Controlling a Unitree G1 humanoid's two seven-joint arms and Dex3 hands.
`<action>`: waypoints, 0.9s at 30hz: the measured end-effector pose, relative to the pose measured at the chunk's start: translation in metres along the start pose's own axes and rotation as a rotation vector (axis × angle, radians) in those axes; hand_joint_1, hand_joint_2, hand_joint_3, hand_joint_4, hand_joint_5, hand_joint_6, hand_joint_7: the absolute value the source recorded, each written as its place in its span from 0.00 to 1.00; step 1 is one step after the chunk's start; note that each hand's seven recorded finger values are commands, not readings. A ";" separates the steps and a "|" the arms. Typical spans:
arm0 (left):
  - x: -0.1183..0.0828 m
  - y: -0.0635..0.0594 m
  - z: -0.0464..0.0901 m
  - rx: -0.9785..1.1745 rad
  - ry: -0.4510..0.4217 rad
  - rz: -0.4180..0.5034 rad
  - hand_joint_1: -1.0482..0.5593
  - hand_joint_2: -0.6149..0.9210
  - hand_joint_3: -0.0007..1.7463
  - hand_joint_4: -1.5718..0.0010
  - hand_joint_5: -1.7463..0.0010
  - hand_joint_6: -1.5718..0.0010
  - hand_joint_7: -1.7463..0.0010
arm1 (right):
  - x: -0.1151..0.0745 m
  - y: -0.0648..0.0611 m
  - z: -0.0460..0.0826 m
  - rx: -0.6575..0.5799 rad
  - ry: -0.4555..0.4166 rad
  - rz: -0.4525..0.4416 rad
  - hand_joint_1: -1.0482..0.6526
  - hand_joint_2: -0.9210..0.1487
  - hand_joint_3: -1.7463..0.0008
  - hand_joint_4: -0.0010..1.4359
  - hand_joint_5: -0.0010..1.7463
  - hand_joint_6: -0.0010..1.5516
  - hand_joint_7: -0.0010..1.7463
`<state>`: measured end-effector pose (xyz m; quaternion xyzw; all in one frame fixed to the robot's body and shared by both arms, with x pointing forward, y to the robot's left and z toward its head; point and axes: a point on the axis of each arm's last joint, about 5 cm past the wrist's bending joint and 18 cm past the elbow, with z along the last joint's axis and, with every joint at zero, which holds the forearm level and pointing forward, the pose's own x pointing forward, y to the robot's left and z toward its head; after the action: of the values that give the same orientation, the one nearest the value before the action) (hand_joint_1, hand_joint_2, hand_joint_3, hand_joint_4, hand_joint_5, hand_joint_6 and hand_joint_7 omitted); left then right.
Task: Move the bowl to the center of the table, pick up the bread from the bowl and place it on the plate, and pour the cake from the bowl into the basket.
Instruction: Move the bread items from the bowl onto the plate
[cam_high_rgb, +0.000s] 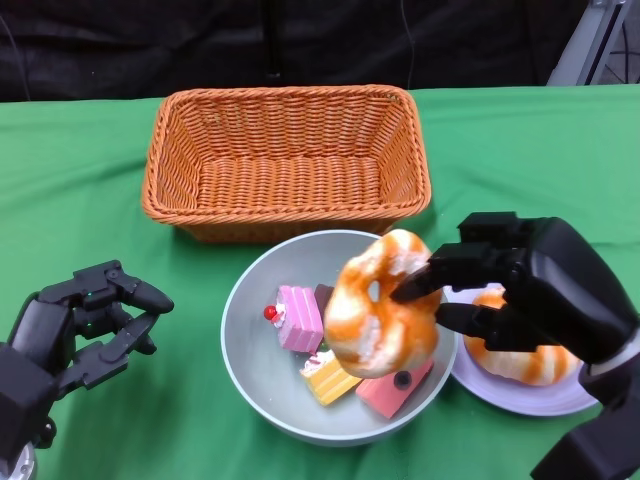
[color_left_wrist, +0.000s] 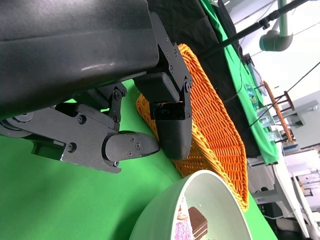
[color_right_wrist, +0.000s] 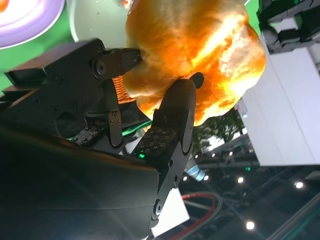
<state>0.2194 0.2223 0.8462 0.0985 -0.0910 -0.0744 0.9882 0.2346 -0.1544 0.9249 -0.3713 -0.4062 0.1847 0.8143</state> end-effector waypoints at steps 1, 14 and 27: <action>0.000 0.000 0.000 -0.001 -0.001 -0.002 0.56 1.00 0.23 0.50 0.21 0.48 0.40 | -0.002 -0.001 0.000 -0.004 0.006 -0.011 0.63 0.33 0.52 0.53 0.81 0.58 0.54; 0.000 0.001 -0.001 -0.004 0.005 0.002 0.55 1.00 0.23 0.50 0.22 0.48 0.40 | -0.025 -0.016 -0.006 -0.063 0.122 -0.142 0.64 0.35 0.47 0.53 0.83 0.58 0.57; 0.000 0.004 -0.003 0.001 0.029 0.007 0.56 1.00 0.23 0.48 0.23 0.48 0.40 | -0.049 -0.022 -0.016 -0.089 0.274 -0.227 0.69 0.48 0.34 0.53 0.83 0.57 0.62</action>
<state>0.2205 0.2270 0.8441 0.0995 -0.0772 -0.0696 0.9896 0.2179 -0.2054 0.9093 -0.3806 -0.3385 0.0213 0.8603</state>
